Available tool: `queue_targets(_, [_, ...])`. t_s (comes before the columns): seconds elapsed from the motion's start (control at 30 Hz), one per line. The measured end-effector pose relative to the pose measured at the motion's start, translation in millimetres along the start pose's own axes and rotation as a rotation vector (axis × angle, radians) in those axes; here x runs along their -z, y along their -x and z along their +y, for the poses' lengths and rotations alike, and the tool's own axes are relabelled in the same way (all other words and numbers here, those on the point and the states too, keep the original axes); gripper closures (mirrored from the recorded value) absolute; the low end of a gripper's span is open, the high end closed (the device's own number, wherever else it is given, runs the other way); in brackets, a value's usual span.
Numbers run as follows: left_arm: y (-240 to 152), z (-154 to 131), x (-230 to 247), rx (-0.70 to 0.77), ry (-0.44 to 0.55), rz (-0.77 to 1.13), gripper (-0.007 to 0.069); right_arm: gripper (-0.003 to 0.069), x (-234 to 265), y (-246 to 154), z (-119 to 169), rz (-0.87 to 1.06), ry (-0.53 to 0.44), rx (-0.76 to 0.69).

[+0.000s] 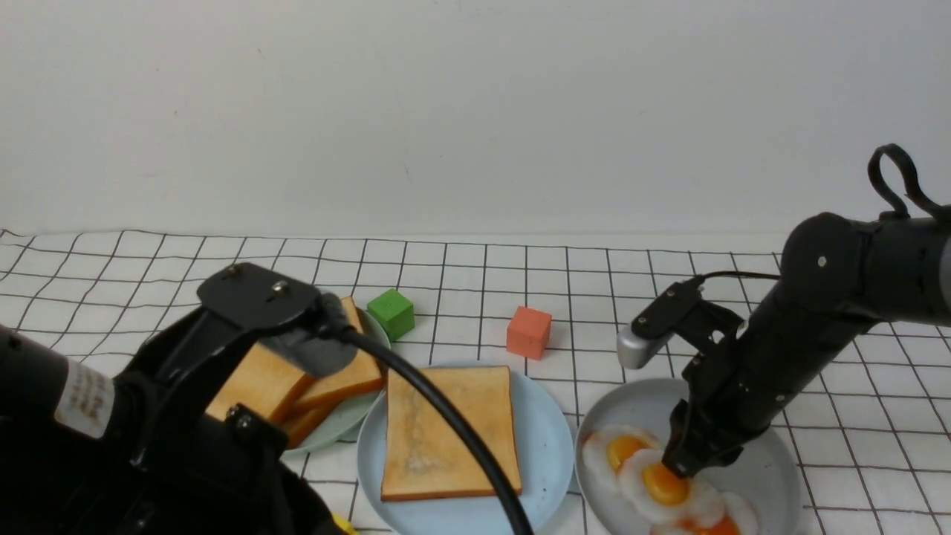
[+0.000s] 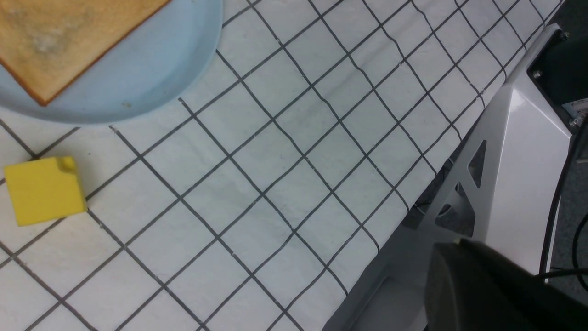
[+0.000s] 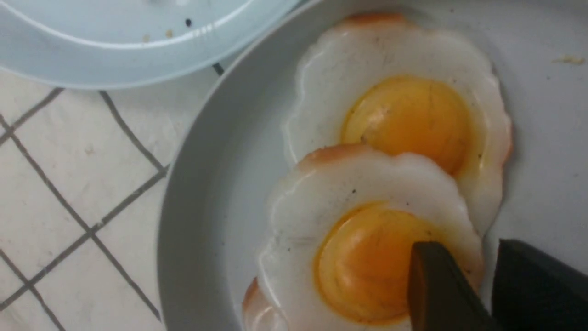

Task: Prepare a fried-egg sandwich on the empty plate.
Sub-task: Use the right arm to grab a fried egg

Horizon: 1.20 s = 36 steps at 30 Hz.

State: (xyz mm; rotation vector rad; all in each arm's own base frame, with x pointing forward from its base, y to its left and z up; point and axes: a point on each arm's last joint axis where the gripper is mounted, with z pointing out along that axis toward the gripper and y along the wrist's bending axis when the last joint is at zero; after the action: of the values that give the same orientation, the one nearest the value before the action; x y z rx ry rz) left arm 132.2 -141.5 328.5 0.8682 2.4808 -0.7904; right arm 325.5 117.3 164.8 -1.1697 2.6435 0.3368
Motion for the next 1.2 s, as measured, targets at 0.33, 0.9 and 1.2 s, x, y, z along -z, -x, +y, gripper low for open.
queue_targets(0.33, [-0.6, 0.0, 0.0, 0.003, 0.000, 0.006, 0.0636, 0.0667, -0.6, -0.6, -0.2, 0.006, 0.002, 0.001])
queue_targets(0.9, [-1.1, 0.0, -0.1, 0.003, 0.000, 0.011, 0.0635, 0.0467, 17.2, -3.5, -4.4, -0.027, -0.009, -0.024])
queue_targets(1.2, [-1.1, 0.2, -0.1, 0.002, 0.001, 0.012, 0.0629, 0.0421, 18.4, -3.7, -9.1, -0.054, -0.013, 0.077])
